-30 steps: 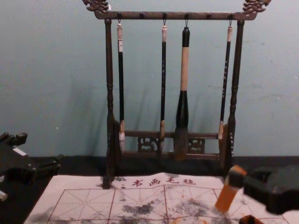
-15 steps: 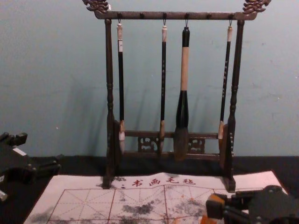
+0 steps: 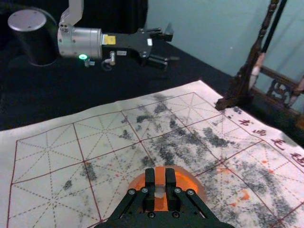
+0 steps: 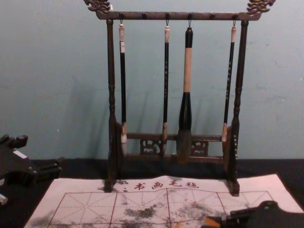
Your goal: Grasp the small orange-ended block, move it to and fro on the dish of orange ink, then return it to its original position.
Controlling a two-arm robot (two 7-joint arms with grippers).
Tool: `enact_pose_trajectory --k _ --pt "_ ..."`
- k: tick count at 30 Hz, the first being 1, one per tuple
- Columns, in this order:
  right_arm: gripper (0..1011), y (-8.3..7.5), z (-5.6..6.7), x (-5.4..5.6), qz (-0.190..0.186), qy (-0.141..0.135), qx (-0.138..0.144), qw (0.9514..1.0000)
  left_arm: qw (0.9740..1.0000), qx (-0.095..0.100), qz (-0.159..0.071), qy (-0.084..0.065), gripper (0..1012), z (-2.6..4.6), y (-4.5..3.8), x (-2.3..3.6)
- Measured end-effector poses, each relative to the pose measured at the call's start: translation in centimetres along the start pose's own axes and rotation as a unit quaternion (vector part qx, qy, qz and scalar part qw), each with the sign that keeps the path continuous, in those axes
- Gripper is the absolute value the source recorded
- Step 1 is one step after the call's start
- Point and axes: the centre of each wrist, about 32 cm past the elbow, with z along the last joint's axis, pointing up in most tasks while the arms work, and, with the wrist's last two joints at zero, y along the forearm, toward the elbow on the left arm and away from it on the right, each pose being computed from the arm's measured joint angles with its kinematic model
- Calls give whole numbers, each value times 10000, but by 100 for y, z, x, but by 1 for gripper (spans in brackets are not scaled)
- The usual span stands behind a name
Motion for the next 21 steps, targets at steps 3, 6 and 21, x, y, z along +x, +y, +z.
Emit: enact_pose_trajectory --k 3,6,21 --pt "97 20 16 3 52 -31 -48 10000 10000 0 0 0 1001 0 0 0" --pt "96 46 18 3 103 -46 -105 9999 10000 0 0 0 1001 0 0 0" --pt "96 173 47 8 318 -191 -371 9986 10000 0 0 0 1002 0 0 0"
